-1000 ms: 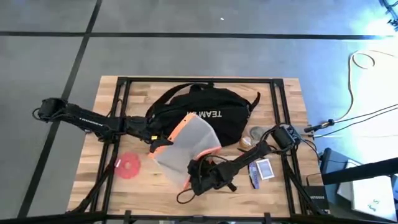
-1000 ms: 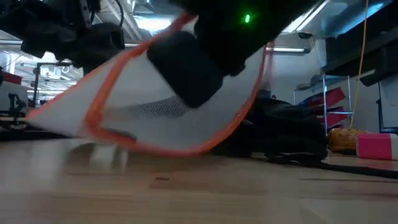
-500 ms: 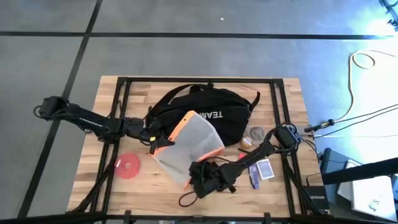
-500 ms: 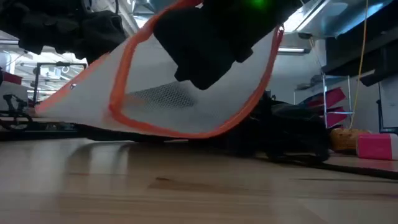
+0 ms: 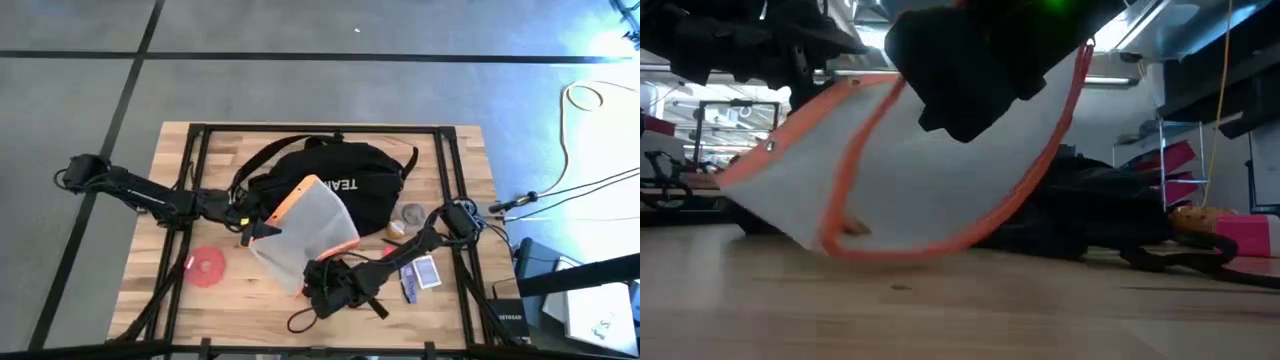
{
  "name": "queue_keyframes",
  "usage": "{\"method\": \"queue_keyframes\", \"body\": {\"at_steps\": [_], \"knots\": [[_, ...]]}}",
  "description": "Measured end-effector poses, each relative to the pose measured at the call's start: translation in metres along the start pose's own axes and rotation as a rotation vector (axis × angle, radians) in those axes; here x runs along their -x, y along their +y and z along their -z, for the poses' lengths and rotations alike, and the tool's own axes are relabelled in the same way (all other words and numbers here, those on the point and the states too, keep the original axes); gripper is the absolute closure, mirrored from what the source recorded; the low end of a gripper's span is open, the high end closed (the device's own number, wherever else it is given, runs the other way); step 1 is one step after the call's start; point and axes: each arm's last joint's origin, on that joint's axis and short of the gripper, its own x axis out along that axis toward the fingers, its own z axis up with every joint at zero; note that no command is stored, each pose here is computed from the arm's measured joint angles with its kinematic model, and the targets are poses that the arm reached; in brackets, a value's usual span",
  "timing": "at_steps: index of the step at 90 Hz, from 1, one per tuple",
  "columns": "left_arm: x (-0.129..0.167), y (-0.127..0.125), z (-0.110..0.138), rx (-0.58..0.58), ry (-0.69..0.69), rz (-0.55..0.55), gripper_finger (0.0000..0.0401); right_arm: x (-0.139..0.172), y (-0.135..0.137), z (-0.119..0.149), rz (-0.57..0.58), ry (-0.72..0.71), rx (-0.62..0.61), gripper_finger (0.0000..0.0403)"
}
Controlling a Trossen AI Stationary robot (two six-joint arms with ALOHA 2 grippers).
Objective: Unpack backpack
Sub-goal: Remove the black pen from the white zip bag
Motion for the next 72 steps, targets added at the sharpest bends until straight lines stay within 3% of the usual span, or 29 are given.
{"method": "queue_keyframes", "body": {"at_steps": [17, 37, 53, 72], "knots": [[-0.001, 0.001, 0.001, 0.003, -0.009, -0.021, 0.0219, 0.0, -0.001, 0.0, 0.001, 0.002, 0.002, 0.0403], [-0.015, 0.007, 0.014, 0.029, 0.059, -0.071, 0.0312, -0.001, -0.015, -0.012, -0.113, 0.058, -0.039, 0.0403], [-0.037, -0.004, 0.016, 0.007, 0.016, 0.019, 0.0388, 0.004, -0.028, -0.013, -0.07, 0.089, -0.015, 0.0403], [-0.07, -0.022, 0.006, -0.054, -0.005, 0.086, 0.0397, 0.024, -0.049, 0.0, 0.028, 0.204, 0.02, 0.0403]]}}
